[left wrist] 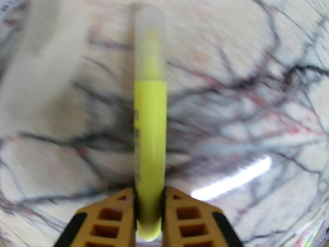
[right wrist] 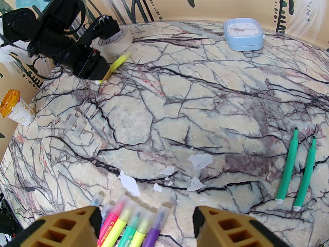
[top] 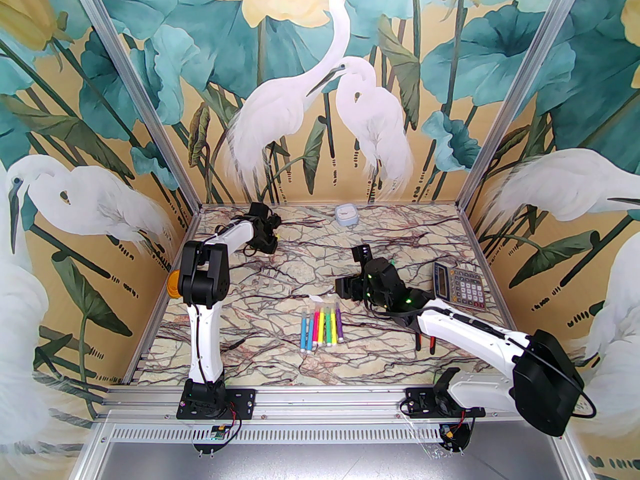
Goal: Open the pen caps
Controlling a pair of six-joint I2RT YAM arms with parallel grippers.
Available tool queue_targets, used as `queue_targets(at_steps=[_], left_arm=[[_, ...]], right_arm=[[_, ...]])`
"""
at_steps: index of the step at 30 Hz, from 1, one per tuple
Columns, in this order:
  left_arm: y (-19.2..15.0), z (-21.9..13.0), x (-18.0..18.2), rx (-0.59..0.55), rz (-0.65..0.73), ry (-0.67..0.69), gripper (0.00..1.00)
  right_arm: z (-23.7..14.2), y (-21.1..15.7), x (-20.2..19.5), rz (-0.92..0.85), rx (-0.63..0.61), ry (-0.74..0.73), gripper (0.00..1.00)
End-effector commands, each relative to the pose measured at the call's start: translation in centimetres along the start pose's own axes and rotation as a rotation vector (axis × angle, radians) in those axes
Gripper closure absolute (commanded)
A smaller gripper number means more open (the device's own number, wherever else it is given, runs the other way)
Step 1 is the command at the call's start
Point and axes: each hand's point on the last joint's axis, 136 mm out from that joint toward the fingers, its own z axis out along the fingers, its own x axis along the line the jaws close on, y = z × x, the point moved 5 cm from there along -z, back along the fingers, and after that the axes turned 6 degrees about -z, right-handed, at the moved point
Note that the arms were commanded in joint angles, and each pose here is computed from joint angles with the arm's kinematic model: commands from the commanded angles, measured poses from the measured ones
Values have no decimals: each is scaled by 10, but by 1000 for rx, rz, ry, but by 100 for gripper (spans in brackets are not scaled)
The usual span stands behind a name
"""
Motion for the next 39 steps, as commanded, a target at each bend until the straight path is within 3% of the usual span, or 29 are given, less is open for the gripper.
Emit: queue_targets(at_steps=[1, 7, 16, 22, 29, 39], left_arm=[[-6, -28, -37, 10, -55, -95, 85], [-21, -45, -88, 27, -122, -133, 90], [-61, -60, -183, 65, -257, -162, 88], [-75, -57, -232, 18, -323, -183, 86], [-76, -36, -244, -4, -412, -177, 89], [-81, -11, -251, 25, -441, -202, 80]], right_arm=[[-8, 3, -5, 3, -29, -26, 34], [-19, -2, -17, 19, -26, -81, 34], [-27, -23, -67, 157, 97, -267, 34], [-29, -38, -91, 223, 163, -304, 34], [-30, -36, -92, 223, 167, -289, 34], [-25, -35, -89, 231, 178, -263, 33]])
